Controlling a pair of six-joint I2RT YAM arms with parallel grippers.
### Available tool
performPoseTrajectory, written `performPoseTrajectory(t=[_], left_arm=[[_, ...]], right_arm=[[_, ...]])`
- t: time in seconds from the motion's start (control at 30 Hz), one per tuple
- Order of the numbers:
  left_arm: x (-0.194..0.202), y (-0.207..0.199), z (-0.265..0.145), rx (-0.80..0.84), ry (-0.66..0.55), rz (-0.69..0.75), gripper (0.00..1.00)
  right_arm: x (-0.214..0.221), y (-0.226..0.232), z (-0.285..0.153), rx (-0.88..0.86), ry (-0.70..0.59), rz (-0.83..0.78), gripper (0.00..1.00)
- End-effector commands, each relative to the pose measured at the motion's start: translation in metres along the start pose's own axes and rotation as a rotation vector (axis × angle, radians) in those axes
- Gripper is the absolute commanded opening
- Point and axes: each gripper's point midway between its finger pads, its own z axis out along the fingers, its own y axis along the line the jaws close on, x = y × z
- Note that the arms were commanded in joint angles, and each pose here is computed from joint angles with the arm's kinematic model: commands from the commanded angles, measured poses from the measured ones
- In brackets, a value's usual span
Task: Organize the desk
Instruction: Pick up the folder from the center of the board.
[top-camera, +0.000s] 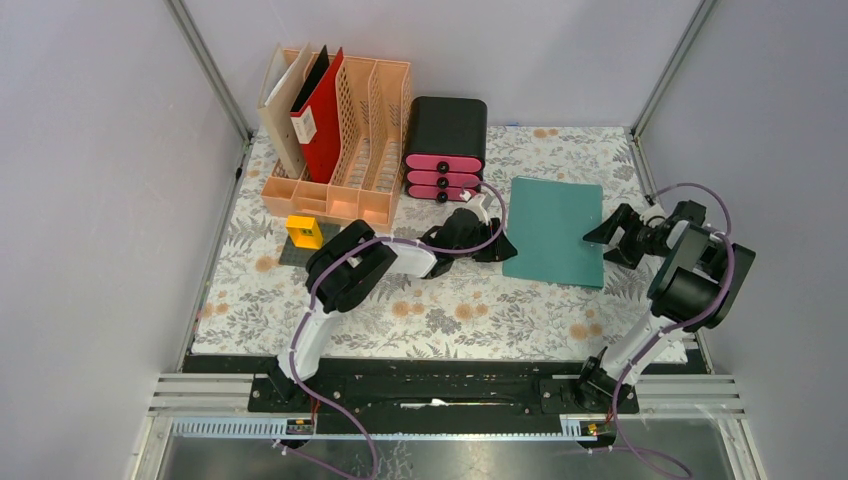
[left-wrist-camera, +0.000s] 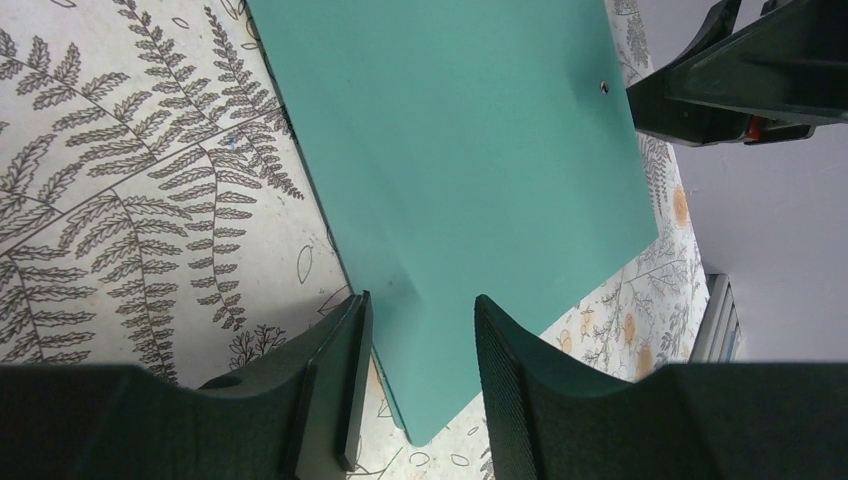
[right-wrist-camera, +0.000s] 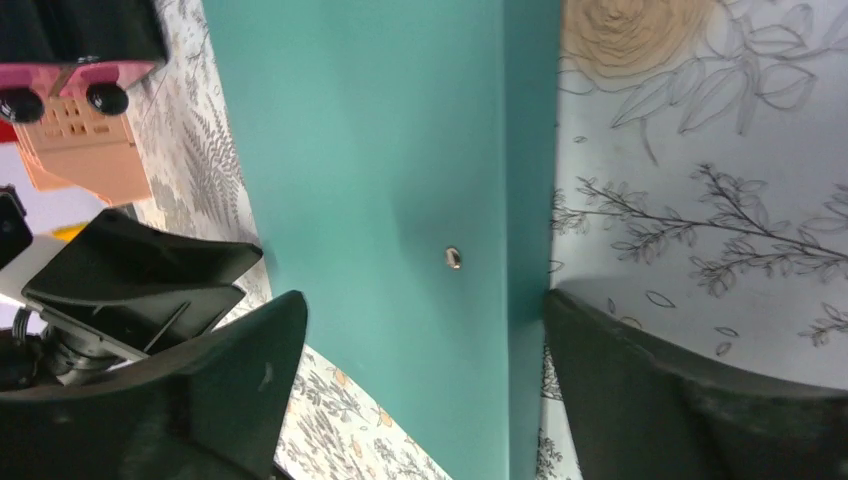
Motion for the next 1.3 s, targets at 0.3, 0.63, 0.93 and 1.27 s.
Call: performPoseTrajectory(t=[0.3, 0.63, 0.93, 1.27], left_arm=[[0.064, 0.006, 0.001, 0.019, 0.192, -0.047, 0.45], [0.068, 0.000, 0.001, 0.061, 0.214, -0.074, 0.44], [0.068, -0.008, -0.002, 0.118, 0.228, -0.107, 0.42], [0.066, -0.005, -0.007, 0.130, 0.225, -0.131, 0.41]], right_arm=[[0.042, 0.019, 0.012, -0.069, 0.169, 0.052, 1.00], [0.043, 0.058, 0.009, -0.266, 0.191, 0.052, 0.69], [0.042, 0.106, -0.005, -0.498, 0.193, 0.010, 0.56], [0.040, 0.098, -0.003, -0.388, 0.172, -0.046, 0.46]])
